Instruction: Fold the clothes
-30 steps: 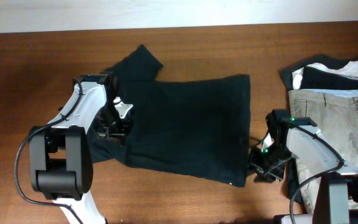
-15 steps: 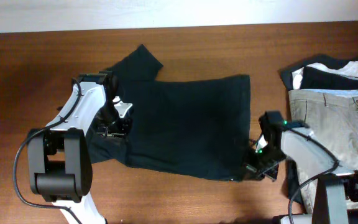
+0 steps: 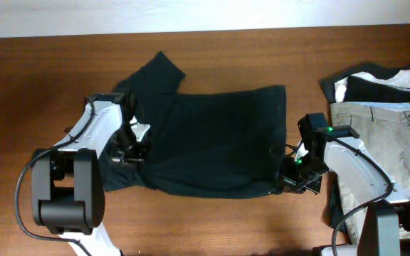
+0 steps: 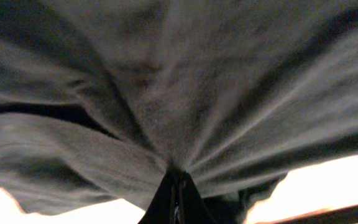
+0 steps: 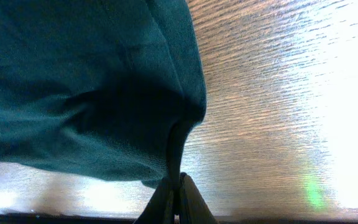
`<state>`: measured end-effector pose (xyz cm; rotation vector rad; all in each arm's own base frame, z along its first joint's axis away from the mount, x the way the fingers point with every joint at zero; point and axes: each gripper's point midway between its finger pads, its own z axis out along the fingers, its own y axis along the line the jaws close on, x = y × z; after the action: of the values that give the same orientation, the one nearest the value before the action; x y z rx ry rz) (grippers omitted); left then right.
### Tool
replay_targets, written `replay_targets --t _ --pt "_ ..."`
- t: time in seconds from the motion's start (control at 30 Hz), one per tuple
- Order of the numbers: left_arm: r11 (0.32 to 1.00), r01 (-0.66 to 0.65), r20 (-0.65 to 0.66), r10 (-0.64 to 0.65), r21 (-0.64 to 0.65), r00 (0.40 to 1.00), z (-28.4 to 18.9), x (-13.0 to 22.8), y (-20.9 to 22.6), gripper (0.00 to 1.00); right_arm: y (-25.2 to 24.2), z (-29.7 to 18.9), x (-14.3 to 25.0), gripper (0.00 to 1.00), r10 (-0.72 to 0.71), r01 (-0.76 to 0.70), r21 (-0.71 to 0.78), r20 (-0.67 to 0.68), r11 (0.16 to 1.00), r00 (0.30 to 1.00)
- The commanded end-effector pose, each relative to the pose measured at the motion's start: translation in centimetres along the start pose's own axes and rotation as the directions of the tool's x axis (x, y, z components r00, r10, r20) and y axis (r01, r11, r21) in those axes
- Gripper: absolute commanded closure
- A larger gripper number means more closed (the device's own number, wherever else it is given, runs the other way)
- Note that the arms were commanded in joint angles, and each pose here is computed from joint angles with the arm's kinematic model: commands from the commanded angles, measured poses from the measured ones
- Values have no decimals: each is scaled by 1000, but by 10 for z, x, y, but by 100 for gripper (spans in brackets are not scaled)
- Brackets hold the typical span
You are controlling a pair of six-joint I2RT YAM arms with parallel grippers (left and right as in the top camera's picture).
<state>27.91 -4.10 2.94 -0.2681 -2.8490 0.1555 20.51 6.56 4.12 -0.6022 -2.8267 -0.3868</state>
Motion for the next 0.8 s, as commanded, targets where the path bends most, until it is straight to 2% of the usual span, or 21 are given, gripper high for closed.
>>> replay_targets --t 0.0,0.17,0.2,0.23,0.27,0.33,0.43,0.5,0.53,0.57,0.6,0.63,0.67,0.77 --pt "1000 3 34 -3 -27 999 -32 -9 2 100 -5 -3 -7 96 -12 11 42 38 999 999" --pt "1000 3 37 -2 -25 999 -49 -9 0 98 -4 -3 -8 96 -15 13 40 44 999 999" --pt "1000 2 37 -1 -22 999 -49 -9 -1 87 -4 -3 -8 96 -15 13 40 44 999 999" --pt "1000 2 35 -1 -19 999 -48 -8 -2 60 -4 -3 -8 96 -15 13 40 44 999 999" --pt "1000 1 26 -1 -18 1000 -46 -6 -2 49 -5 -3 -8 96 -15 13 43 45 999 999" --pt "1000 4 -7 -4 -13 1000 -36 1 -3 40 -10 -4 -11 96 -15 11 74 60 997 998" --pt "999 2 7 -2 37 1000 -5 -1 -8 38 -12 -4 -12 96 -16 10 83 64 997 998" --pt "997 -2 20 1 74 1000 14 -1 -15 39 -12 -4 -12 96 -15 10 83 64 996 998" --pt "997 -7 13 6 74 1000 19 1 -16 48 -12 -4 -12 96 -15 10 83 64 996 998" --pt "997 -7 12 6 75 1000 20 2 -16 71 -12 -4 -12 96 -16 11 83 64 996 998" --pt "997 -7 12 6 75 1000 20 2 -16 86 -12 -4 -12 96 -16 10 83 64 997 998" --pt "997 -7 12 6 75 1000 20 2 -16 94 -12 -4 -12 96 -16 10 83 65 997 998" --pt "997 -7 12 6 74 1000 20 2 -16 100 -12 -4 -12 96 -16 10 83 64 997 998" --pt "999 -1 -19 2 54 1000 5 7 -14 100 -12 -4 -12 96 -16 11 83 64 996 998"
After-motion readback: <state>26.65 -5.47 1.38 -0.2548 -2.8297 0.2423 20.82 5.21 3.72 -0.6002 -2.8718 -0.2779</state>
